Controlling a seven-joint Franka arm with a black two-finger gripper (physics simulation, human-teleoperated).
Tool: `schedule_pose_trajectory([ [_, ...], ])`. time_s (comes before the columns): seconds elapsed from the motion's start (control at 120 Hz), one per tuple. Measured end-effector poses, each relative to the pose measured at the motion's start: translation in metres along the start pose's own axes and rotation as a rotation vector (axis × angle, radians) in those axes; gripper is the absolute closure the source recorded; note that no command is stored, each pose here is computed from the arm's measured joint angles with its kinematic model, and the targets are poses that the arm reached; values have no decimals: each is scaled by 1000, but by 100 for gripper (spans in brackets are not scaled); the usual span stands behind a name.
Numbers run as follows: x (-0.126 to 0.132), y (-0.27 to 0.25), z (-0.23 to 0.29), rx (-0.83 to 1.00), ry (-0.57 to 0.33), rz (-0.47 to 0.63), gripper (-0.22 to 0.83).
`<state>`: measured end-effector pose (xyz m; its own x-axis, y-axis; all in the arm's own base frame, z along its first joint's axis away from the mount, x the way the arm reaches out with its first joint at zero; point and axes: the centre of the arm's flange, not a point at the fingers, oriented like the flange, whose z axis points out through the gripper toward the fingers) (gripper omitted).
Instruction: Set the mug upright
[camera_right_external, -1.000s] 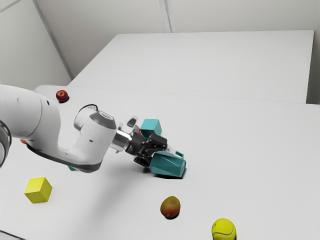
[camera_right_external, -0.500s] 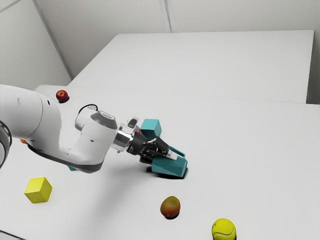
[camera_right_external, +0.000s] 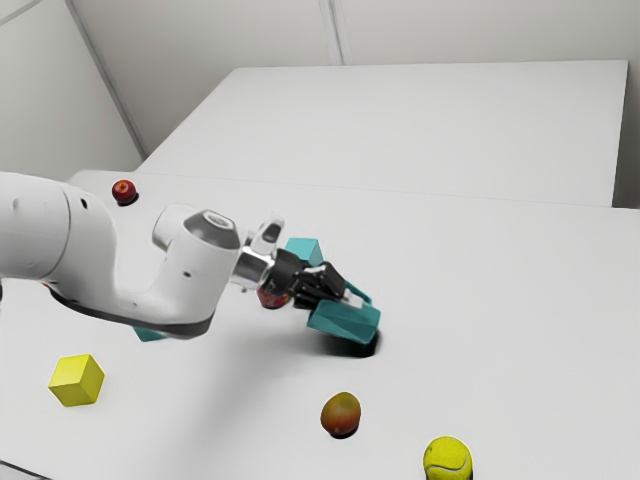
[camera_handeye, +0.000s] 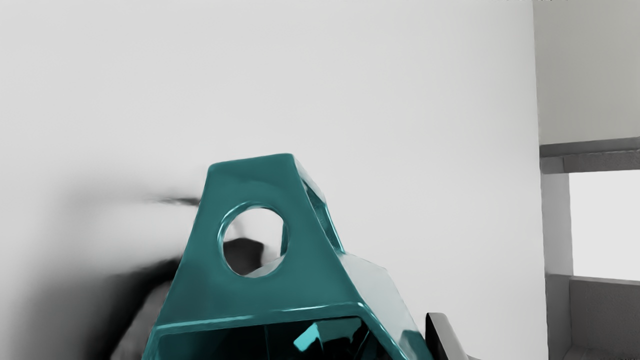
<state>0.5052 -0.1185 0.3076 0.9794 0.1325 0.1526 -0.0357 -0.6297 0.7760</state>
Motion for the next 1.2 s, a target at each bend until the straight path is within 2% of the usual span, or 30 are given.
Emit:
schedule_pose_trajectory([
  [0.15,2,35,-4,13,22,78,75],
  [0.233,6,56,-7,61,8,171,75],
  [0.392,14,100,-17,273,-106,464,75],
  [0.483,13,111,-23,392,-176,577,75],
  [0.558,15,108,-36,488,-221,626,75],
  [0.725,17,103,-76,634,-277,623,75],
  [1.2,5,64,-130,781,-434,385,75],
])
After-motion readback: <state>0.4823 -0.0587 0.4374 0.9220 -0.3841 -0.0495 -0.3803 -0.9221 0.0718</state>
